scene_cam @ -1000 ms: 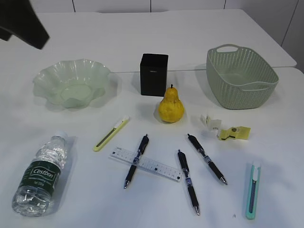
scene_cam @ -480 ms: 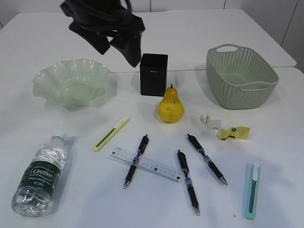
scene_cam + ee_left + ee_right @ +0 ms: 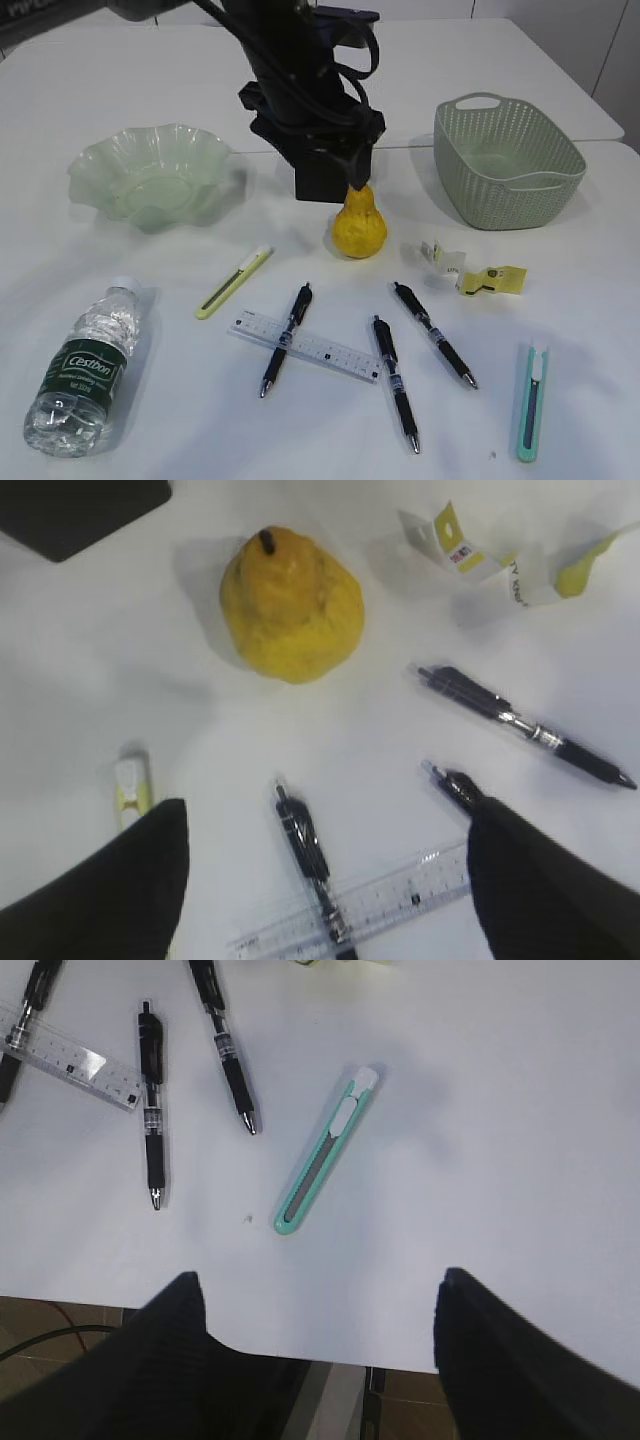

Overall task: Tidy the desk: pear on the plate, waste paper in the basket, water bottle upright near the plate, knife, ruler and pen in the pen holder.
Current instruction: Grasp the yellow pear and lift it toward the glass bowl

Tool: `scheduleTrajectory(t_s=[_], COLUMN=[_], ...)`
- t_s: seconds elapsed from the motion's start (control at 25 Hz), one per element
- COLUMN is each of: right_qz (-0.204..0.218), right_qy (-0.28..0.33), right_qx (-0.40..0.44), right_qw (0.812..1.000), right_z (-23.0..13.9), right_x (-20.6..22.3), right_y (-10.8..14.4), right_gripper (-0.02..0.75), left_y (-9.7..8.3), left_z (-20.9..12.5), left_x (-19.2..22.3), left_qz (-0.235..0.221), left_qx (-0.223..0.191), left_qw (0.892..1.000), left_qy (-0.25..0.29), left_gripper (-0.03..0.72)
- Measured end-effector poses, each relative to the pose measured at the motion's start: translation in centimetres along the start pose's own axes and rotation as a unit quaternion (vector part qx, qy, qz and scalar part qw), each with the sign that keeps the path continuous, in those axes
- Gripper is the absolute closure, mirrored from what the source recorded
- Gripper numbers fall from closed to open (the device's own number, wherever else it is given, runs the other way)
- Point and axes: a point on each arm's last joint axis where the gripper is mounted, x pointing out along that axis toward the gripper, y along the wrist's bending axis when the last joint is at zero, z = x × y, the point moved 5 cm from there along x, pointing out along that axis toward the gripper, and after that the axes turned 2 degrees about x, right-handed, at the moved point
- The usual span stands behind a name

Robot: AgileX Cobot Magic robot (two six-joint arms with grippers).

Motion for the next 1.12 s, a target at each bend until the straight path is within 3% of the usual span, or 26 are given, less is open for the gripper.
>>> scheduleTrajectory(t_s=[0.4,0.88,1.12], right_qz=[0.000,0.000,0.000], right_qy=[0.000,0.000,0.000], right_qx=[0.000,0.000,0.000], right_qw=[1.000,1.000,1.000], right_z=[0.0,0.0,0.0], right_x=[0.0,0.0,0.0], right_y=[0.0,0.0,0.0], right_gripper=[0.186,0.187,0.187], left_y=[-0.1,0.1,0.3], left_z=[1.9,3.8,3.4], left_x=[4.4,7.1,9.0], left_qz=[-0.010,-0.013,-0.010], left_qx=[-0.001,-0.006,-0.007], left_qw=[1.000,0.997,0.998], left_qy=[-0.012,-0.079,-0.069], left_gripper=[0.067,0.073,0.078])
